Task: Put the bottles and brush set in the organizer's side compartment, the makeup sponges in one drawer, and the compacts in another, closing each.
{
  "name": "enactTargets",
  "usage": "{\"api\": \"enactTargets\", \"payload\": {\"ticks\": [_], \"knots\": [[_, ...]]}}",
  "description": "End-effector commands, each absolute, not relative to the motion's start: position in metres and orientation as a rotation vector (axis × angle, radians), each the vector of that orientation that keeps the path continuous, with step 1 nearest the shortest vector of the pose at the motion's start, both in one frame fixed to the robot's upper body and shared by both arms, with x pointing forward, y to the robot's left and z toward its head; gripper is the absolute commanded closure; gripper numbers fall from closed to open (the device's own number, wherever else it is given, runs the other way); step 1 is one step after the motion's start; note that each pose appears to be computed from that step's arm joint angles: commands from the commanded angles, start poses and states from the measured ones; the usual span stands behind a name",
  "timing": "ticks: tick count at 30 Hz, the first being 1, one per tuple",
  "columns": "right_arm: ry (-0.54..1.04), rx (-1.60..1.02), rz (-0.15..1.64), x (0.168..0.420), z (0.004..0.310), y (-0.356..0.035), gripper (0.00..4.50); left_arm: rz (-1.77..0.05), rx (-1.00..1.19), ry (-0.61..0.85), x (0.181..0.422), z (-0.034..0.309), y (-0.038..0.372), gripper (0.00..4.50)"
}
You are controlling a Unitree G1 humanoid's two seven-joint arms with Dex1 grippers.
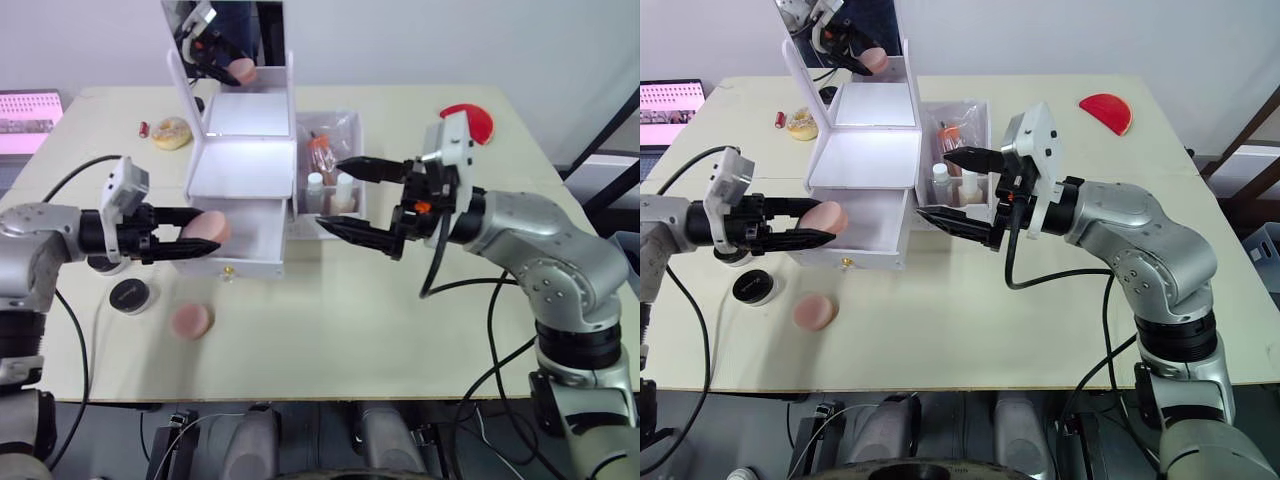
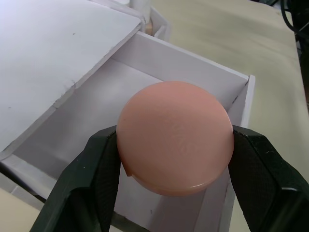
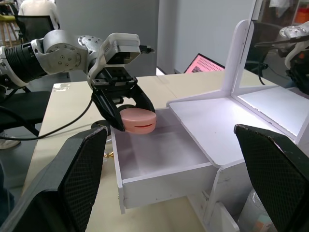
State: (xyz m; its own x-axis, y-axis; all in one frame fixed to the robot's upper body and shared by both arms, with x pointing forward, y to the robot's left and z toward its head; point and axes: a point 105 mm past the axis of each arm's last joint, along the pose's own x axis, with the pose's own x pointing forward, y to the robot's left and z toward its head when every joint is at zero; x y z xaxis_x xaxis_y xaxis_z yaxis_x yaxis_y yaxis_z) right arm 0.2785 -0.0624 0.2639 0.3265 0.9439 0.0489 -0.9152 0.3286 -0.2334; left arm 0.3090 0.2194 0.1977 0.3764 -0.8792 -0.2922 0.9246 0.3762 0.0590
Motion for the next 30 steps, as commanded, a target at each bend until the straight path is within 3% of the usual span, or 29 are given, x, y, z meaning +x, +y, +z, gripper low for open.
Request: {"api": "enactTargets", "payload": {"ticks": [1, 3, 5, 23, 30], "knots": [[-0.247, -0.186, 1.217, 0.277, 0.275, -0.063, 0.00, -1.148, 0.255, 0.199, 0.311, 0.211, 0.223, 1.83], [-0.247, -0.187, 1.215, 0.278, 0.275, -0.063, 0.00, -1.143, 0.256, 0.200, 0.312, 0.212, 0.225, 0.78], [-0.247, -0.187, 1.213, 0.279, 0.274, -0.063, 0.00, -1.134, 0.264, 0.204, 0.312, 0.212, 0.226, 0.03], [-0.245, -0.194, 1.206, 0.283, 0.273, -0.065, 0.00, -1.058, 0.197, 0.138, 0.314, 0.243, 0.235, 0.03], [-0.241, -0.194, 1.200, 0.284, 0.271, -0.067, 0.00, -1.094, 0.280, 0.120, 0.311, 0.252, 0.224, 0.03]]}}
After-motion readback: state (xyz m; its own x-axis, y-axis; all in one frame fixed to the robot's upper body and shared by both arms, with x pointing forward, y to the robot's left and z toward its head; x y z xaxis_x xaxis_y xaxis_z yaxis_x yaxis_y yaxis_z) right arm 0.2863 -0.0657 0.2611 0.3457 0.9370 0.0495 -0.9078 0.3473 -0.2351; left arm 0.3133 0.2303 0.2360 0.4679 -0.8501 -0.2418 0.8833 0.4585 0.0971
